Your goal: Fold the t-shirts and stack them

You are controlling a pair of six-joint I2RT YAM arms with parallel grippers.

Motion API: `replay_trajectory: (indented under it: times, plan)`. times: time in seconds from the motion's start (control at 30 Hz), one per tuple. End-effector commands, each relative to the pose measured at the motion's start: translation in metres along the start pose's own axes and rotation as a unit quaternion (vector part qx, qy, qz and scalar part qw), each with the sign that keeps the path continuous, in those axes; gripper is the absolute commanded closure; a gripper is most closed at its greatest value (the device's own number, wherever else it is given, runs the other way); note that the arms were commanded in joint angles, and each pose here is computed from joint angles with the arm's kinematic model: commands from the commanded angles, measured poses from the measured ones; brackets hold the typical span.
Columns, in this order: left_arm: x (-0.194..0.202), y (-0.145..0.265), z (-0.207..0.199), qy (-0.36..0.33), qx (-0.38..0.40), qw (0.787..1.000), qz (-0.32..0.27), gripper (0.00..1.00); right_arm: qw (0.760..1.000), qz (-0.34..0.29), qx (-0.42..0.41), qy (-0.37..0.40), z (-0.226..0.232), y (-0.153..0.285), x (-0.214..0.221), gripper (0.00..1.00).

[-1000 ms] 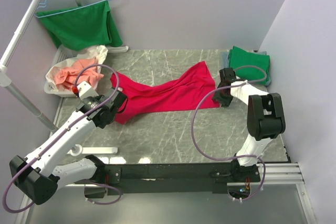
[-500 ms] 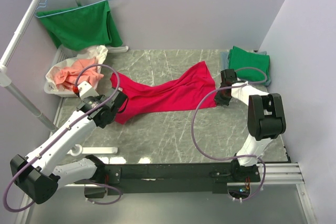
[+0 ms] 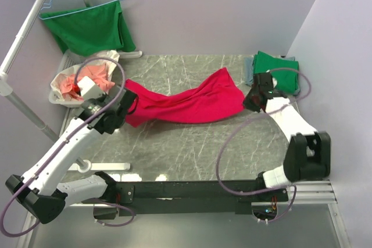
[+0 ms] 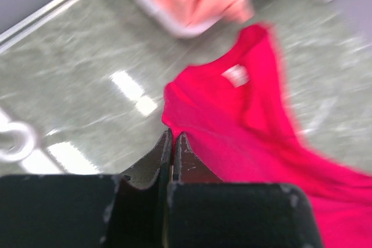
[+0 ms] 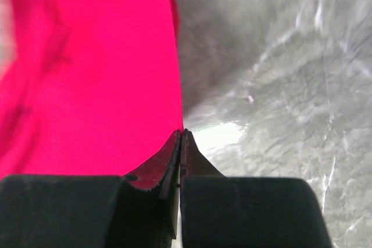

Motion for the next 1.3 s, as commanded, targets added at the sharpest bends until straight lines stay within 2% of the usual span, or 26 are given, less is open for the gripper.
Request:
replay_trajectory:
  times: [0.0,0.17,0.2,0.27,0.3,0.37,0.4,0.6,1.03,1.2,1.27]
  plan:
    - [-0.047,0.021,-0.031,0.034,0.063,0.996,-0.057,0.99,0.995,-0.096,-0.018,-0.005,0.000,0.064,-0.030,1.00]
    - [-0.088,0.046,-0.057,0.078,0.133,0.984,-0.086,0.99,0.982,-0.181,-0.049,-0.005,-0.001,0.126,-0.047,1.00]
    - [-0.094,0.050,-0.058,0.061,0.145,0.983,-0.094,0.99,0.980,-0.192,-0.052,-0.005,-0.001,0.134,-0.048,1.00]
    - [-0.113,0.063,-0.070,0.095,0.195,0.970,-0.106,0.99,0.971,-0.233,-0.063,-0.007,-0.003,0.159,-0.053,1.00]
    - [-0.119,0.066,-0.070,0.071,0.207,0.969,-0.117,0.99,0.967,-0.245,-0.068,-0.010,-0.003,0.167,-0.053,1.00]
    - [-0.138,0.082,-0.080,0.106,0.265,0.950,-0.128,0.99,0.956,-0.281,-0.083,-0.013,-0.005,0.190,-0.054,1.00]
    - [-0.146,0.087,-0.081,0.092,0.281,0.945,-0.140,0.99,0.953,-0.291,-0.087,-0.015,-0.006,0.196,-0.053,1.00]
    - [-0.191,0.124,-0.087,0.118,0.375,0.903,-0.175,0.99,0.927,-0.359,-0.109,-0.016,-0.012,0.245,-0.050,1.00]
    - [-0.255,0.194,-0.054,0.185,0.538,0.797,-0.202,0.99,0.876,-0.461,-0.138,-0.020,-0.033,0.317,-0.013,1.00]
    - [-0.262,0.200,-0.055,0.200,0.551,0.783,-0.210,0.99,0.862,-0.484,-0.145,-0.027,-0.034,0.329,-0.013,1.00]
    - [-0.260,0.195,-0.071,0.194,0.539,0.790,-0.220,0.99,0.861,-0.487,-0.144,-0.029,-0.031,0.326,-0.022,1.00]
Point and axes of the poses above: each gripper's point midway between its finger pads, its own y axis back along the fingers, its own z axis along the line the jaws close on, x = y × z, the point moved 8 cm from there along y, back along the fingers, and after that the axes turned 15 degrees about y, right-handed, at the moved point
